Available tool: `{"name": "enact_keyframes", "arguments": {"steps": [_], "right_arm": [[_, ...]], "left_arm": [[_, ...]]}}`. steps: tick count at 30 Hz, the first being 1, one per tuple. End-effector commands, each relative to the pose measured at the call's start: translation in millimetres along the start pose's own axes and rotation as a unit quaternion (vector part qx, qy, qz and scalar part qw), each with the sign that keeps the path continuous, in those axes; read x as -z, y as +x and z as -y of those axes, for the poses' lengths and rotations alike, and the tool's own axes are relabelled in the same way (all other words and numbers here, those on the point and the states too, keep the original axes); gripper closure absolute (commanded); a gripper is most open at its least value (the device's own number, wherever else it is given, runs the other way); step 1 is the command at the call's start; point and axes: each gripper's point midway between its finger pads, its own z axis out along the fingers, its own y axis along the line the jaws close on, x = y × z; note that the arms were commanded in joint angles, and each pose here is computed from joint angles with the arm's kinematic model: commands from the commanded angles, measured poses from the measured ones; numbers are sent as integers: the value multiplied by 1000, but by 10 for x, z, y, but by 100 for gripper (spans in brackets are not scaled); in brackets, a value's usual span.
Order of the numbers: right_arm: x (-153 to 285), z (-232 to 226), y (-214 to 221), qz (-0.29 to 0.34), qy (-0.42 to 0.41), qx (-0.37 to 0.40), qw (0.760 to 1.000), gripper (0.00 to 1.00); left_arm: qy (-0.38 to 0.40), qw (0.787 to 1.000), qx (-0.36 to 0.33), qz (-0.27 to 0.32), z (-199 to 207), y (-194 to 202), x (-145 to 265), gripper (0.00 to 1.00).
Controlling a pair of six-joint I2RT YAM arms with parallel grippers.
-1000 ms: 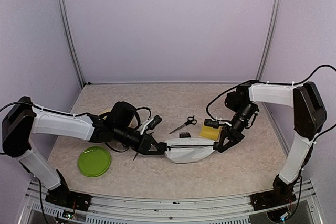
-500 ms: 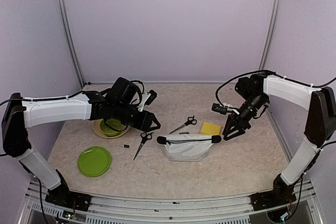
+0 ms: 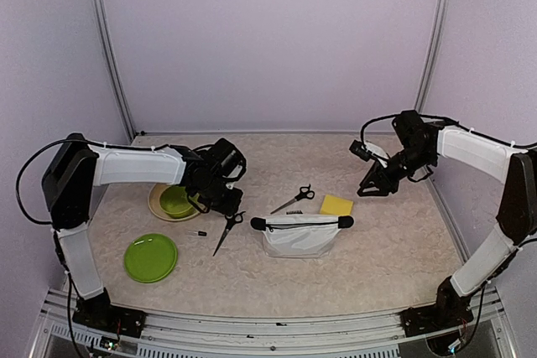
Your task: Sort the hair-cutting tools
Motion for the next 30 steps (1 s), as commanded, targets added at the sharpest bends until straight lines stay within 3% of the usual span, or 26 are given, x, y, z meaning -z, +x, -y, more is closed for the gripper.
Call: {"name": "enact_keyframes", "arguments": {"steps": [1, 6, 12, 17, 30], "right_arm": [[26, -19, -96, 30, 1, 2, 1000, 64], [20, -6, -68, 33, 10, 11, 999, 64], [51, 101, 8, 13, 40, 11, 999, 65], [68, 44, -39, 23, 24, 9, 999, 65], [23, 20, -44, 24, 7, 5, 1000, 65]], "left_arm": [[-35, 999, -3, 1, -160, -218, 8, 75], [-57, 997, -48, -28, -259, -239, 16, 73], [-42, 996, -52, -63, -555, -206, -22, 72], [-15, 993, -80, -81, -494, -127, -58, 59], [-12, 987, -122, -105, -303, 37, -282, 70]]}}
